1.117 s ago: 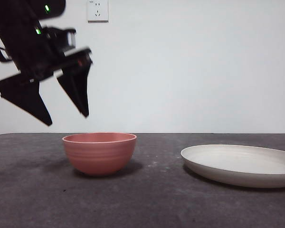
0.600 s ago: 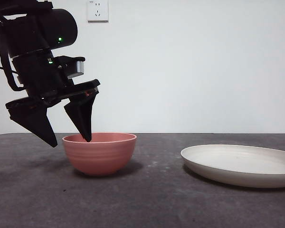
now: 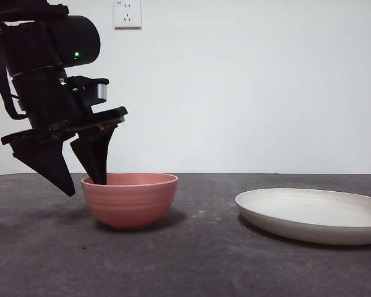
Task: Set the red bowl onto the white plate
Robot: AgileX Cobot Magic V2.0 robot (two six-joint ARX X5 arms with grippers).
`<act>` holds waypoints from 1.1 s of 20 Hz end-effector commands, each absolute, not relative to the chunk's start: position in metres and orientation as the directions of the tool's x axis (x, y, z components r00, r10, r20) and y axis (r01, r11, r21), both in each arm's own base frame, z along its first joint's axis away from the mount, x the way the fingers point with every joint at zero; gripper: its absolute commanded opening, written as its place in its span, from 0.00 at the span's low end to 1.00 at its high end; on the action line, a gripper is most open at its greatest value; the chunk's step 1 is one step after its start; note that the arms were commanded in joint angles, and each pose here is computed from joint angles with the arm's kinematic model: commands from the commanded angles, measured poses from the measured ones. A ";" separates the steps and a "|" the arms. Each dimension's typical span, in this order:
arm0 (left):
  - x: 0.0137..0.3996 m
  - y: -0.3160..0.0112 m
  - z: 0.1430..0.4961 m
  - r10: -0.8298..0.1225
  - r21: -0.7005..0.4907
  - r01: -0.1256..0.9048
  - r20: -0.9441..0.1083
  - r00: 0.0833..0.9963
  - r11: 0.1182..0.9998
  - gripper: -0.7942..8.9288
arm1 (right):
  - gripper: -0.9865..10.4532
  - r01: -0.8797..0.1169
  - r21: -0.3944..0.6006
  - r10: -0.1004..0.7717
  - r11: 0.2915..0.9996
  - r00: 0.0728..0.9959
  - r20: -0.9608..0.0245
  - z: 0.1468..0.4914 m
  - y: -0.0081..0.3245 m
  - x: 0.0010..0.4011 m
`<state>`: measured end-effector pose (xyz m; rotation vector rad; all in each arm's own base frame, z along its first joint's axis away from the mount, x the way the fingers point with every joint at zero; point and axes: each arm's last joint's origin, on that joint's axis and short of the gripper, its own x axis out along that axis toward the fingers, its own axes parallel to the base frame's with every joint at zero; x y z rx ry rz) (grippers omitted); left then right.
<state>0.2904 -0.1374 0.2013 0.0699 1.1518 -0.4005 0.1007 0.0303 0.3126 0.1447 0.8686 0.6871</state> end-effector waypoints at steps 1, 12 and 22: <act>0.295 -0.142 0.200 -0.273 -0.155 0.334 -0.899 0.344 0.930 0.25 | 0.40 -0.511 0.376 0.615 0.773 0.455 -0.644 0.317 0.031 0.102; 0.297 -0.143 0.202 -0.301 -0.195 0.299 -0.880 0.367 0.934 0.10 | 0.40 -0.511 0.376 0.615 0.773 0.455 -0.644 0.317 0.031 0.102; 0.291 -0.187 0.274 -0.479 -0.300 0.427 -0.776 0.410 0.853 0.10 | 0.40 -0.505 0.381 0.614 0.775 0.456 -0.645 0.317 0.031 0.102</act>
